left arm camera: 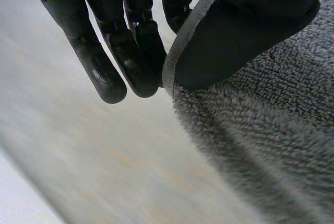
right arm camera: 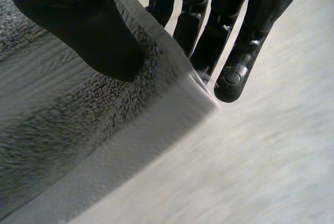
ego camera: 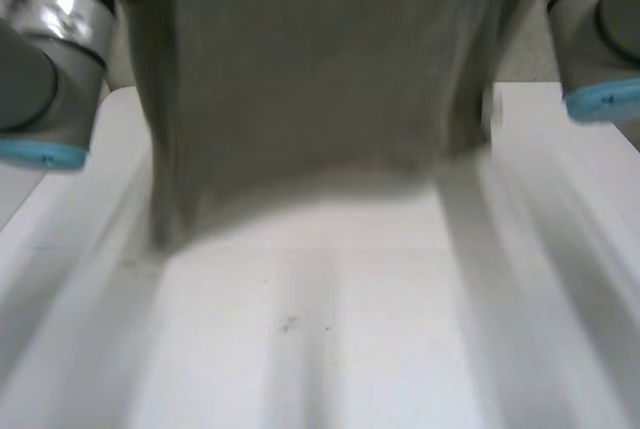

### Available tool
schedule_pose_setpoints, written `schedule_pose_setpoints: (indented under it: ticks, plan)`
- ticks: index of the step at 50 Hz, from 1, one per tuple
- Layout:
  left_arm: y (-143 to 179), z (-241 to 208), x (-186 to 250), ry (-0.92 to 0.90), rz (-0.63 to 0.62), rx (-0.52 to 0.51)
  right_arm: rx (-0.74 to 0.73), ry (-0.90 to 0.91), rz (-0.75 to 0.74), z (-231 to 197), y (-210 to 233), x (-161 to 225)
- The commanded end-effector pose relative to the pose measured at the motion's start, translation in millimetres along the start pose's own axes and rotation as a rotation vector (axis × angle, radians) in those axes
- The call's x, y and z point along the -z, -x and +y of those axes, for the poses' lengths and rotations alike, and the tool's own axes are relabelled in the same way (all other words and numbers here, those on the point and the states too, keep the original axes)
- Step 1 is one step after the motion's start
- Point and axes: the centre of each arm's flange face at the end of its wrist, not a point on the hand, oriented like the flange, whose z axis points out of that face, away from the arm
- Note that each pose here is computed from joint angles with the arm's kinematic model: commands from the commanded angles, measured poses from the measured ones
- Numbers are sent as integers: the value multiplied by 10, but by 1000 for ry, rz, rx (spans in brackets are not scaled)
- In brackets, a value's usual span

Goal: Fold the towel.

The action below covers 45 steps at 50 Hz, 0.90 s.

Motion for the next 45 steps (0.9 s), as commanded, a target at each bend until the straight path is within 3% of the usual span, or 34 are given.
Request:
schedule_pose_setpoints:
  ticks: [1, 7, 18, 24, 28, 45]
  plan:
    - [363, -522, 39, -232, -178, -3, -25, -129, 89, -361, -282, 100]
    - [29, -31, 409, 33, -21, 27, -59, 185, -239, 188, 257, 531]
    - [-719, 912, 1203, 409, 233, 12, -93, 520, -515, 1041, 996, 1341]
    - [-967, 1155, 1594, 546, 359, -29, -94, 710, -667, 1336, 1237, 1789]
    - [-1084, 1184, 1834, 619, 448, -46, -96, 773, -712, 1348, 1213, 1891]
    - [-1024, 1056, 1880, 616, 452, -55, -163, 806, -662, 1269, 610, 1992]
